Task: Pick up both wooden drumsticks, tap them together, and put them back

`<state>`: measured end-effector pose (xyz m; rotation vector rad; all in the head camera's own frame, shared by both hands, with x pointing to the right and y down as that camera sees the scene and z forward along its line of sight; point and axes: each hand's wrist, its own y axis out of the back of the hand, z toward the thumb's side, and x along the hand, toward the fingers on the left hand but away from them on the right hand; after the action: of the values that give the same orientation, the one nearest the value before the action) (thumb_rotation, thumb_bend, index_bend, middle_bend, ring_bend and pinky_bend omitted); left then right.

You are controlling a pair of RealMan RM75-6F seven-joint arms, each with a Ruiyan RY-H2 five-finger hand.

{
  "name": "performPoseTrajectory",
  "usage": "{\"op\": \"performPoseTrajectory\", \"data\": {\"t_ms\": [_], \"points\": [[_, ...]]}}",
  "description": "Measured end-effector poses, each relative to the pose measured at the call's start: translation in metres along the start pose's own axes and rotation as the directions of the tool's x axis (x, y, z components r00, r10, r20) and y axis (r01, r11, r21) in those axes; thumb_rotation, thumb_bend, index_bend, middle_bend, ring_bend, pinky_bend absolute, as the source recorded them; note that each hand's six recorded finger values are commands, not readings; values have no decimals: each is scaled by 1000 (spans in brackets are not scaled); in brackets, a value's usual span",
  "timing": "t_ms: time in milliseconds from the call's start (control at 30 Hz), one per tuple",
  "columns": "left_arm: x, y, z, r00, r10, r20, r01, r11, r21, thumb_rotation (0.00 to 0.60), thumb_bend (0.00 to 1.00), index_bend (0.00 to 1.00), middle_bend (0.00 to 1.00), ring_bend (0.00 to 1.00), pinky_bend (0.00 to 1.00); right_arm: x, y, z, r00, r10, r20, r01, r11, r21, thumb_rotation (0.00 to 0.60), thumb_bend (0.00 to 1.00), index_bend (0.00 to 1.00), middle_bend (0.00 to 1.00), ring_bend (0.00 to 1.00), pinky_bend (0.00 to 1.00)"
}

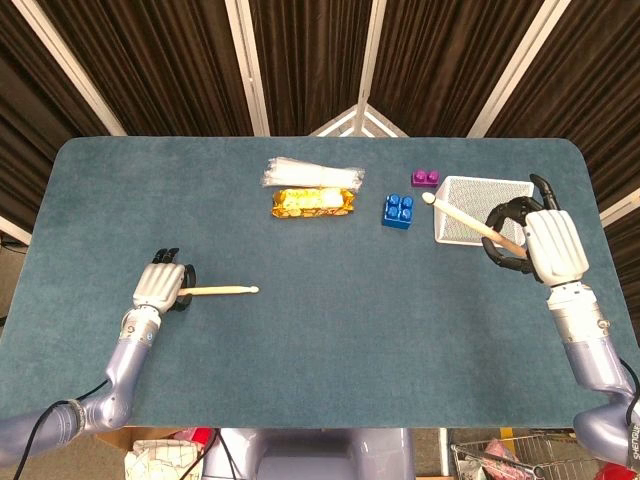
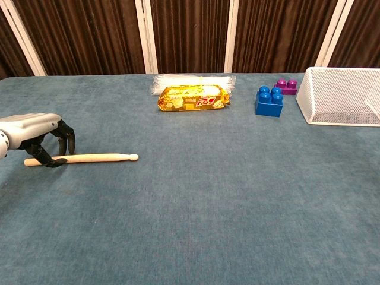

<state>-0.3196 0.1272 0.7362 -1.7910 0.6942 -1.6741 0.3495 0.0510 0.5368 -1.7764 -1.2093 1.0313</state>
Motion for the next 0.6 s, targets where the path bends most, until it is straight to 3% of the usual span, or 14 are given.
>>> {"op": "performPoseTrajectory", "data": {"t_ms": [600], "points": [[-4,-1,1,998,-57,-25,58,996,73,600,528,437,470,82,0,3,-8,-6,1000,9,11,-9,1000,22,600,459,674,600,371,0]]}}
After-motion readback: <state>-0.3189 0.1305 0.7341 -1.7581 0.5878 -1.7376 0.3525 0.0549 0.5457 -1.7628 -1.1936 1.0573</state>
